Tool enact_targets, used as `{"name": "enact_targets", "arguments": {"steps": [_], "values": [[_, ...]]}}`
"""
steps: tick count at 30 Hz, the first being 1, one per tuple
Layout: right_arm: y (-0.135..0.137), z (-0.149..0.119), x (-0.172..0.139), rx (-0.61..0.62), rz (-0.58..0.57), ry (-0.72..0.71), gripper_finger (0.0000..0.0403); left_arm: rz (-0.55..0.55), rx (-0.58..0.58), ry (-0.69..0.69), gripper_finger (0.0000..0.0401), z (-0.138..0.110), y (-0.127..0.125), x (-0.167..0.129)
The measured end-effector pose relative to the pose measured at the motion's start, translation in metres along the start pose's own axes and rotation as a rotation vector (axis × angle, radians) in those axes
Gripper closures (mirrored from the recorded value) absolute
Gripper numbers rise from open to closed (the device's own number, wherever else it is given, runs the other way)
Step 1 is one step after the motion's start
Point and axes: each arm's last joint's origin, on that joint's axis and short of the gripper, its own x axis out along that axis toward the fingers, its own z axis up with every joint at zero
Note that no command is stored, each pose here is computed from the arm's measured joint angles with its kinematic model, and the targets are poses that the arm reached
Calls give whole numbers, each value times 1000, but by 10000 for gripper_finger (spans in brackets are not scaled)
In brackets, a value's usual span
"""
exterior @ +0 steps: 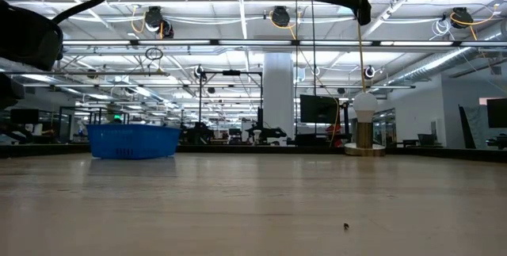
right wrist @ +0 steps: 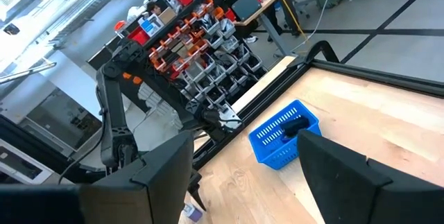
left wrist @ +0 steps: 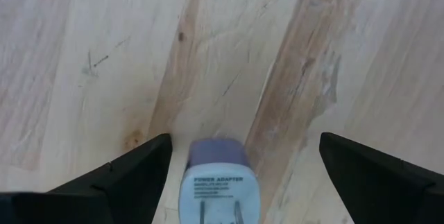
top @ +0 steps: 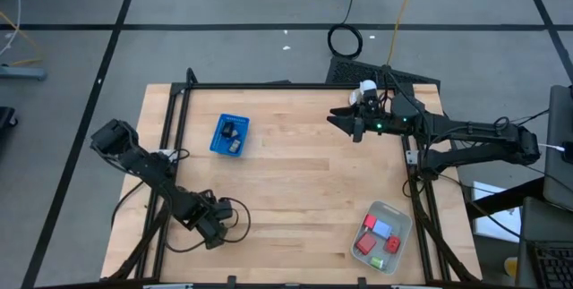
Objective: Pick & Place Office items
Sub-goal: Put the violet charger adapter into the white bin
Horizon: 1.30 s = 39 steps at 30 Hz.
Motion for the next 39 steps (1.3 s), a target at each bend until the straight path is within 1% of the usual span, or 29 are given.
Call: {"name": "enact_targets", "arguments": {"steps": [6, 11, 13, 16, 24, 29, 32, 39], "values": [[0, 1, 0, 0, 5, -6, 151, -2, -2, -1, 59, -1, -1, 0], [5, 2, 0, 0, 36, -26, 151, -4, -46, 13, 71, -3, 0, 1], [7, 2, 0, 0, 54, -34, 151, -3, -78, 19, 72, -3, 1, 2], [9, 1, 0, 0, 66, -30, 151, -2, -98, 23, 68, -4, 2, 2], [12, -2, -1, 0, 76, -21, 151, 3, -94, 40, 61, -5, 3, 3], [12, -1, -1, 0, 76, -23, 151, 47, -96, 73, 61, -8, 7, 3], [12, -1, -1, 0, 76, -23, 151, 48, -82, 82, 61, -9, 7, 3], [12, -1, -1, 0, 76, -23, 151, 54, -94, 91, 61, -9, 8, 3]]}}
